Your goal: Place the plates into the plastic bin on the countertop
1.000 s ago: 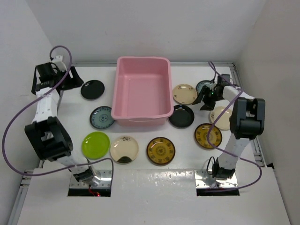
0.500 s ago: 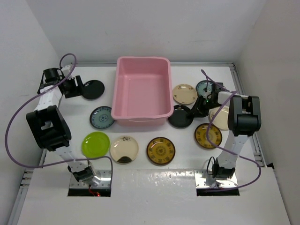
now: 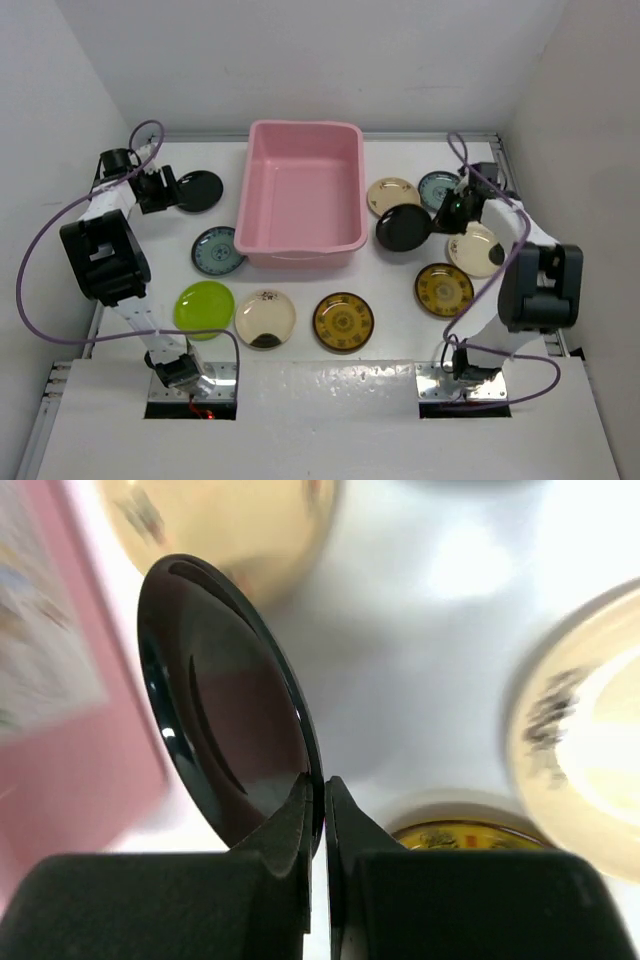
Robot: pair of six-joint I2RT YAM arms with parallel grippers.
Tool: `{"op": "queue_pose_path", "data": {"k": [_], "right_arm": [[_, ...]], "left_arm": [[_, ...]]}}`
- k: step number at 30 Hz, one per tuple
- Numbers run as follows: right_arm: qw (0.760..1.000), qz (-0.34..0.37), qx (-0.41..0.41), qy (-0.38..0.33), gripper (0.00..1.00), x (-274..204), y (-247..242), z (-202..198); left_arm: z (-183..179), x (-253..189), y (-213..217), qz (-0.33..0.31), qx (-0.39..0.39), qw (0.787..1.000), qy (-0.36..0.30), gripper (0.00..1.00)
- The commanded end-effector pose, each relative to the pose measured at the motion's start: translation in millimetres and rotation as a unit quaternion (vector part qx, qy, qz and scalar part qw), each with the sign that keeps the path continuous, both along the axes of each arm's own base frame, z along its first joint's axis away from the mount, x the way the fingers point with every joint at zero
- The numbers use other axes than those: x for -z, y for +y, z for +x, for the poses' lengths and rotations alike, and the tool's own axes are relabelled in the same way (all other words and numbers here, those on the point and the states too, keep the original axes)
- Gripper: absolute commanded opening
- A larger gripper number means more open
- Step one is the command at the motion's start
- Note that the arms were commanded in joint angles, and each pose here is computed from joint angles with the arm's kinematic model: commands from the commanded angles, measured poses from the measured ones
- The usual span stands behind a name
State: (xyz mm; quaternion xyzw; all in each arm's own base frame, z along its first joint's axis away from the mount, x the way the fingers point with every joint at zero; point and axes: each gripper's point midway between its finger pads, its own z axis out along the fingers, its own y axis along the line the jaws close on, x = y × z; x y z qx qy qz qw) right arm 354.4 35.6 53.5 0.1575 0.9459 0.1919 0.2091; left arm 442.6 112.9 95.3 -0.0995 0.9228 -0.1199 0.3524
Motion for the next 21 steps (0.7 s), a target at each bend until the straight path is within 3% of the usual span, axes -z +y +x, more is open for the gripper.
{"op": "queue_pose_path", "data": {"k": [1, 3, 5, 8, 9, 10, 16, 21], "right_arm": [[0.985, -0.083, 0.072, -0.130, 0.00, -91, -25, 42], [0.969, -0.107, 0.102, -0.197, 0.00, -140, -31, 65], [0.959, -0.113, 0.083, -0.248, 0.00, -174, -3, 81], [0.947, -0.074, 0.041, -0.309, 0.00, -214, 54, 109], [0.957, -0.043, -0.006, -0.286, 0.00, -189, 90, 116], [0.948, -0.023, -0.017, -0.318, 0.00, -214, 106, 130], [0.967, 0.040, -0.115, -0.225, 0.00, -130, 236, 162], [0.969, 0.062, -0.136, -0.197, 0.00, -91, 278, 173]], "left_arm": [[25, -7, 18, 0.014, -0.038, 0.999, -0.024, 0.67], [29, -2, 21, 0.012, -0.049, 0.998, -0.021, 0.66], [39, 9, 24, 0.001, -0.061, 0.998, -0.020, 0.64], [48, 18, 29, -0.022, -0.072, 0.997, -0.015, 0.60], [50, 32, 29, -0.032, -0.077, 0.997, -0.002, 0.60], [54, 35, 29, -0.036, -0.073, 0.997, -0.005, 0.60], [77, 54, 29, -0.077, -0.090, 0.993, -0.005, 0.61], [86, 77, 28, -0.101, -0.102, 0.990, 0.004, 0.60]]}}
